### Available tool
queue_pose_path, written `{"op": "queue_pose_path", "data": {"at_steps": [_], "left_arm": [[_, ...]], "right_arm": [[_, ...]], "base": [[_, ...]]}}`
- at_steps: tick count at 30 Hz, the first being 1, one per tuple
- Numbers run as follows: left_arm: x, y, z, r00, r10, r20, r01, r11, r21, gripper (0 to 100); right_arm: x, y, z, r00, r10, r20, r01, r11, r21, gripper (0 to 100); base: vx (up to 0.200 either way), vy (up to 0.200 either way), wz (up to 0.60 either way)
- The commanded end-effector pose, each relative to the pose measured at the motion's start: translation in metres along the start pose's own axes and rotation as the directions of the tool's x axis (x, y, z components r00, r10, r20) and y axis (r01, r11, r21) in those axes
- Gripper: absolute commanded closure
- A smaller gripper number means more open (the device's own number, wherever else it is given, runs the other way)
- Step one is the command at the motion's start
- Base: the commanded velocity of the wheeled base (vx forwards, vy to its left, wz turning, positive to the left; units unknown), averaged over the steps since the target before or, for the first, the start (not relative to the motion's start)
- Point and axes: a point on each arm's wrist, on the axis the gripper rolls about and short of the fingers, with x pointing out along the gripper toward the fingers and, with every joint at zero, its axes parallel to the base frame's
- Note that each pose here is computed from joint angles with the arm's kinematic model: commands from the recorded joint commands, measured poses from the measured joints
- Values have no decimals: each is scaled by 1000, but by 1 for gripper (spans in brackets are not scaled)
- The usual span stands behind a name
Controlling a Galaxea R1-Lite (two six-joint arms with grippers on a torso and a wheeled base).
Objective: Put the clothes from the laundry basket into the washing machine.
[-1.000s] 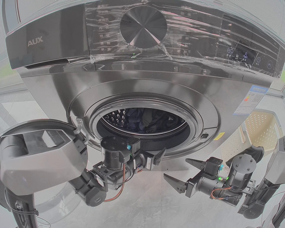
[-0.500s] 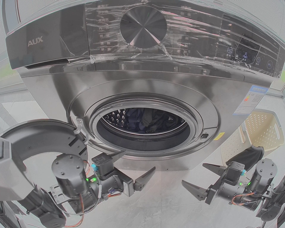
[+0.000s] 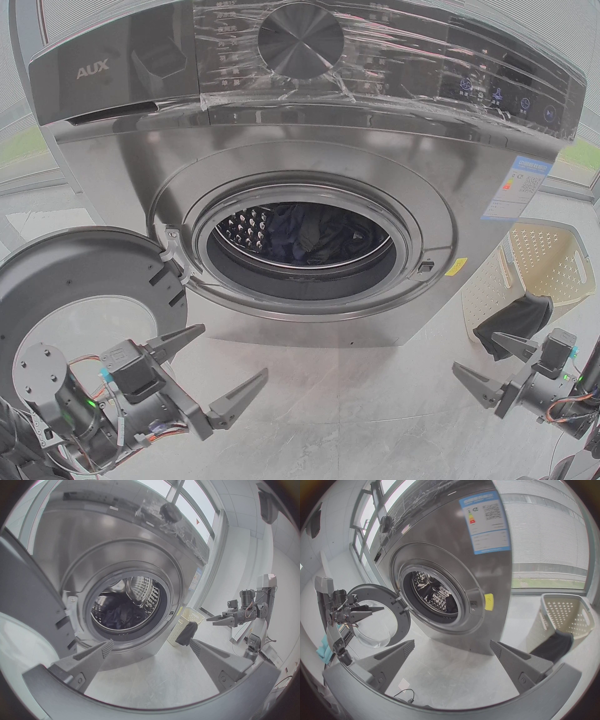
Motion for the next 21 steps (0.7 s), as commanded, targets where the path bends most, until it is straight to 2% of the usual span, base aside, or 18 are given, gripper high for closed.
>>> {"op": "queue_pose_path", "data": {"at_steps": [1,5,10,13,16,18,19,21], "left_arm": [[-45,16,14,994,78,79,-79,997,9,0],[-59,17,18,993,82,86,-83,996,15,0],[-98,20,17,990,121,68,-122,992,15,0],[-113,23,12,986,162,41,-162,987,10,0],[-142,23,3,979,201,38,-201,979,0,0],[-149,23,-1,976,216,36,-217,976,0,0],[-162,23,-8,965,259,44,-260,966,0,0],[-173,21,-14,957,285,56,-285,958,-3,0]], "right_arm": [[-47,-17,7,990,-100,101,99,995,19,0],[-61,-22,3,985,-143,92,142,990,15,0],[-96,-30,-13,961,-262,93,260,965,32,0],[-107,-31,-20,948,-304,96,302,953,37,0],[-124,-29,-28,925,-355,136,351,935,51,0],[-128,-29,-31,919,-365,147,361,931,55,0],[-136,-27,-37,909,-384,163,380,923,58,0],[-142,-26,-42,896,-408,175,406,913,52,0]], "base": [[-200,0,0],[-200,0,0],[-200,0,0],[0,0,0],[0,0,0],[0,0,0],[0,0,0],[0,-200,0]]}}
